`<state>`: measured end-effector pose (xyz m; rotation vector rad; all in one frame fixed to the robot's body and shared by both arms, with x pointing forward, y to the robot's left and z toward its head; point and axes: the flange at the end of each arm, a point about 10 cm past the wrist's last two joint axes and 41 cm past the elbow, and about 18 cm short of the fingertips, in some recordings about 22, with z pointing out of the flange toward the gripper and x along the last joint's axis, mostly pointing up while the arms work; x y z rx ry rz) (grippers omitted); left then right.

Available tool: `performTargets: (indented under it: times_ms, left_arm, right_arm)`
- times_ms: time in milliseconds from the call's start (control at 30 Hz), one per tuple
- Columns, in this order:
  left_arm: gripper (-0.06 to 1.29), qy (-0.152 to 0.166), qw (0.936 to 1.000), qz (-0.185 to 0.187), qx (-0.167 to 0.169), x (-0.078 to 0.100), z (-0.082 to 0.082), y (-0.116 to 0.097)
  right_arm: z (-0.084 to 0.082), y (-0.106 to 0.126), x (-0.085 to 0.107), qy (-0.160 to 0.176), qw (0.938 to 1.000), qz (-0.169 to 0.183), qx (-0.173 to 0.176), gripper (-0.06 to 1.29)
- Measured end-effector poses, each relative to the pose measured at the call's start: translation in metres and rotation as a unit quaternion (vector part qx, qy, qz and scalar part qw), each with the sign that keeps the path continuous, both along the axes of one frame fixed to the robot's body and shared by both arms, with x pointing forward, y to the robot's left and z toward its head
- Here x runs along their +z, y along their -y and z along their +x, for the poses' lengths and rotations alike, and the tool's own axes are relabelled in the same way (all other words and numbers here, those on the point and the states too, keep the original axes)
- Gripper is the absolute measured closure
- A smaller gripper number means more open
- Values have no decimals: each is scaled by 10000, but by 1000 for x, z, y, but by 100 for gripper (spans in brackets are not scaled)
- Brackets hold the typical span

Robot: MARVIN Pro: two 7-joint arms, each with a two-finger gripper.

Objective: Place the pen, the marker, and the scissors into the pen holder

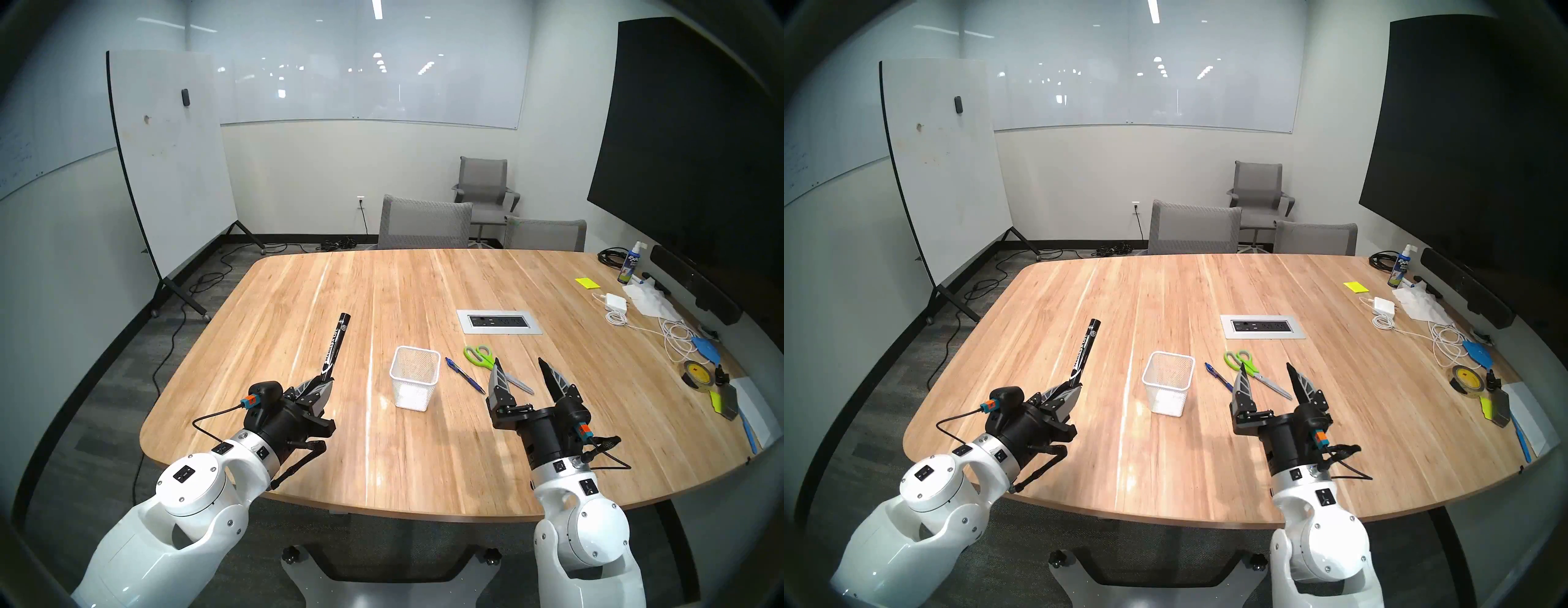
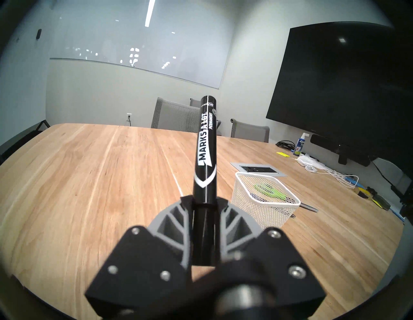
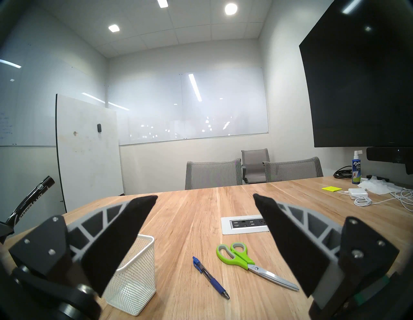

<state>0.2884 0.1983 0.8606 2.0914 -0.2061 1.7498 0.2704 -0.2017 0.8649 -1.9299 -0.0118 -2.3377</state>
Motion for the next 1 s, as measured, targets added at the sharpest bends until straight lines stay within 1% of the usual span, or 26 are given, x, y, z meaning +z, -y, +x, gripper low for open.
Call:
performTargets:
  times_ms: [267,533,1000]
  left_arm:
    - [106,134,9999,-72,-62,1,3,1]
    - [106,185,9995,-210,-148,1,4,1]
    - [106,331,9984,-300,-337,0,4,-1]
  right_arm:
    - [0,0,0,0,10000,0,0,-2]
    - [0,0,0,0,10000,0,0,-2]
    - [0,0,0,0,10000,0,0,-2]
